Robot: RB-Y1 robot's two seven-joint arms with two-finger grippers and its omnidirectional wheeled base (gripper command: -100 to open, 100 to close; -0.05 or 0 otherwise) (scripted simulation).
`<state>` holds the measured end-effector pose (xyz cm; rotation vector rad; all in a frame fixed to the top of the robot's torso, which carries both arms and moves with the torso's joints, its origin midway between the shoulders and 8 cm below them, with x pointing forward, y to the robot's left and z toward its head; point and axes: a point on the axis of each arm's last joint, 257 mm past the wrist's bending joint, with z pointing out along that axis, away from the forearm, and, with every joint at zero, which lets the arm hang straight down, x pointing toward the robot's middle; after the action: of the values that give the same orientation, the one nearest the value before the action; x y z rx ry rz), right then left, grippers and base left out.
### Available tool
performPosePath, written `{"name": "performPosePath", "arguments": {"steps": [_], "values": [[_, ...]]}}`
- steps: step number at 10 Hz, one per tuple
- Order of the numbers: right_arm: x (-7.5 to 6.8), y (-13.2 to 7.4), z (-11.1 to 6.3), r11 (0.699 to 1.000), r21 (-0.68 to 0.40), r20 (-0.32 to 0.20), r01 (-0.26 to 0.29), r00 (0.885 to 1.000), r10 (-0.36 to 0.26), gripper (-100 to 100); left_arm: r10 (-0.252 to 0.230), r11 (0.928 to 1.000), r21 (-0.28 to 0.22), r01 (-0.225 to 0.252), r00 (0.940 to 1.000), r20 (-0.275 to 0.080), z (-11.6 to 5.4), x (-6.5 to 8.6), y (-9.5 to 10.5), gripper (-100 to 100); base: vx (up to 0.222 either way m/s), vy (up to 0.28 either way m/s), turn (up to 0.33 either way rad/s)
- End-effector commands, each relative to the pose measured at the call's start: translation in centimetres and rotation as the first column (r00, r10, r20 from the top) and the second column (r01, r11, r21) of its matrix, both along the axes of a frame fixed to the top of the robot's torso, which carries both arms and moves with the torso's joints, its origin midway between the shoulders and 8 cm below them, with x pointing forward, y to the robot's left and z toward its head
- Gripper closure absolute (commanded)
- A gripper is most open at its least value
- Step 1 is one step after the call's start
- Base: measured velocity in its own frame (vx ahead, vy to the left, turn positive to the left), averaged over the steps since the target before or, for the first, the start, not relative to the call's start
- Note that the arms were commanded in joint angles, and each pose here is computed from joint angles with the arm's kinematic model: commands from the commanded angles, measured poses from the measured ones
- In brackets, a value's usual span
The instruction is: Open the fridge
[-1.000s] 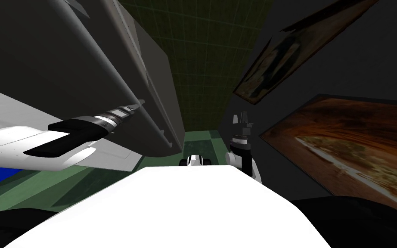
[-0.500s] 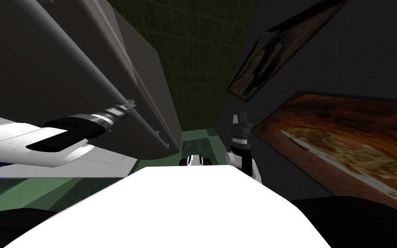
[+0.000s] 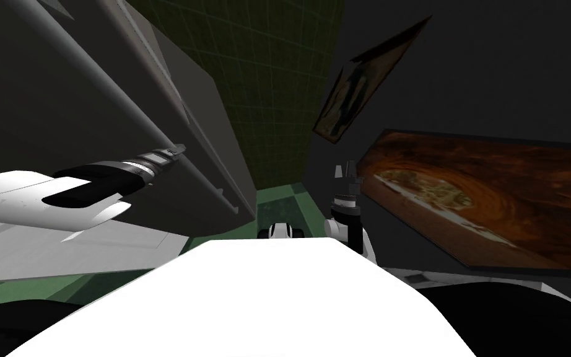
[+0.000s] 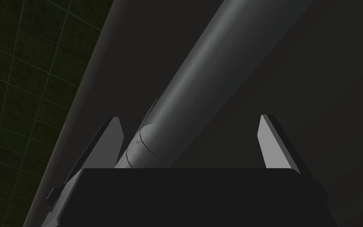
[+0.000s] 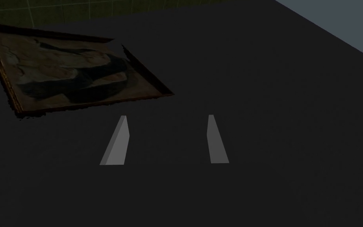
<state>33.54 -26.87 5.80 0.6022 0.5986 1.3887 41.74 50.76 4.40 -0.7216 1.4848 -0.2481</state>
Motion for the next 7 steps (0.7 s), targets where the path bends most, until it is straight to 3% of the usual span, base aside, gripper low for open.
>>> {"name": "performPosePath", "arguments": {"steps": [1, 2, 3, 4, 7], "values": [[0.0, 0.0, 0.0, 1.0, 0.0, 0.0, 0.0, 1.0, 0.0, 0, 0.071, 0.9975, -0.002, -0.071, 0.9975, 0.001, 0.0, -0.1, 3.7, -100, -0.091, -0.022, -0.279], [0.0, 0.0, 0.0, 1.0, 0.0, 0.0, 0.0, 1.0, 0.0, 0, 0.097, 0.9953, -0.003, -0.097, 0.9953, 0.001, 0.0, -0.1, 5.1, -100, -0.113, -0.023, -0.289], [0.0, 0.0, 0.0, 1.0, 0.0, 0.0, 0.0, 1.0, 0.0, 0, 0.079, 0.9969, -0.003, -0.079, 0.9969, 0.002, 0.3, 0.0, 4.2, -100, -0.055, -0.009, -0.059], [0.0, 0.0, 0.0, 1.0, 0.0, 0.0, 0.0, 1.0, 0.0, 0, 0.071, 0.9975, -0.002, -0.071, 0.9975, 0.001, 0.0, -0.1, 3.7, 100, 0.023, 0.004, 0.195], [0.0, 0.0, 0.0, 1.0, 0.0, 0.0, 0.0, 1.0, 0.0, 0, -0.008, 1.0, 0.0, 0.008, 1.0, 0.001, -0.1, -0.2, -0.6, 100, 0.103, 0.021, 0.283]]}}
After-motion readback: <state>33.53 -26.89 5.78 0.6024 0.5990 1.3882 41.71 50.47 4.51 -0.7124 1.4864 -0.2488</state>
